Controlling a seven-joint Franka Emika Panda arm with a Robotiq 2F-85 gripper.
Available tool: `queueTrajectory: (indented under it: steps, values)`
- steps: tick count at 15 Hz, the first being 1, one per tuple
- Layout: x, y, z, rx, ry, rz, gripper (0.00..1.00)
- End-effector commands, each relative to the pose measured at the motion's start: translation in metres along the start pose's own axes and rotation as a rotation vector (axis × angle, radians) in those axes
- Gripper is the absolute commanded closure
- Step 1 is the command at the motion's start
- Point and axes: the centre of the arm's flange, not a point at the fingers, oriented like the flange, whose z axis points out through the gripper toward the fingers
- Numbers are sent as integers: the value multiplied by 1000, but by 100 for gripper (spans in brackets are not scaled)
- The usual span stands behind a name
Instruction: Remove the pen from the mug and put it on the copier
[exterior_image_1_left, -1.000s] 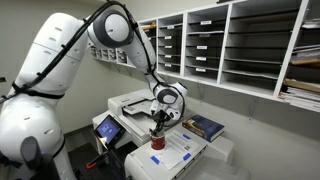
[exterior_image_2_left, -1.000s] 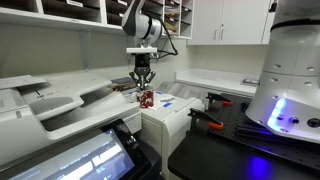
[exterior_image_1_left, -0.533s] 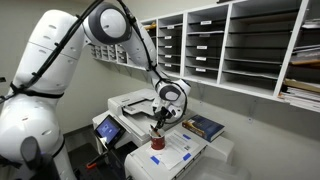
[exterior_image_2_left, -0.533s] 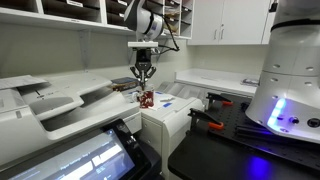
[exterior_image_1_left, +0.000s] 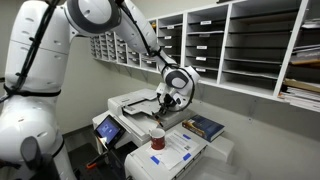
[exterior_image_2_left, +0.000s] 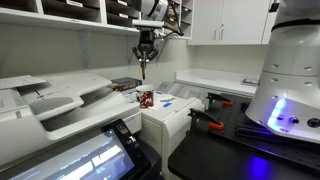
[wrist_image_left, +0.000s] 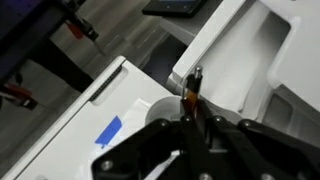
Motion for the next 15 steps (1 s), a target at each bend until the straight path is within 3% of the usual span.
queueTrajectory:
  steps: [1,4,8,15]
  values:
    - [-2,-5,-23,-1,92,63,97]
    - [15,-19,-29,-11,241,170,97]
    - [40,-43,-7,-25,419,305,97]
    - [82,-68,51,-108,612,616,97]
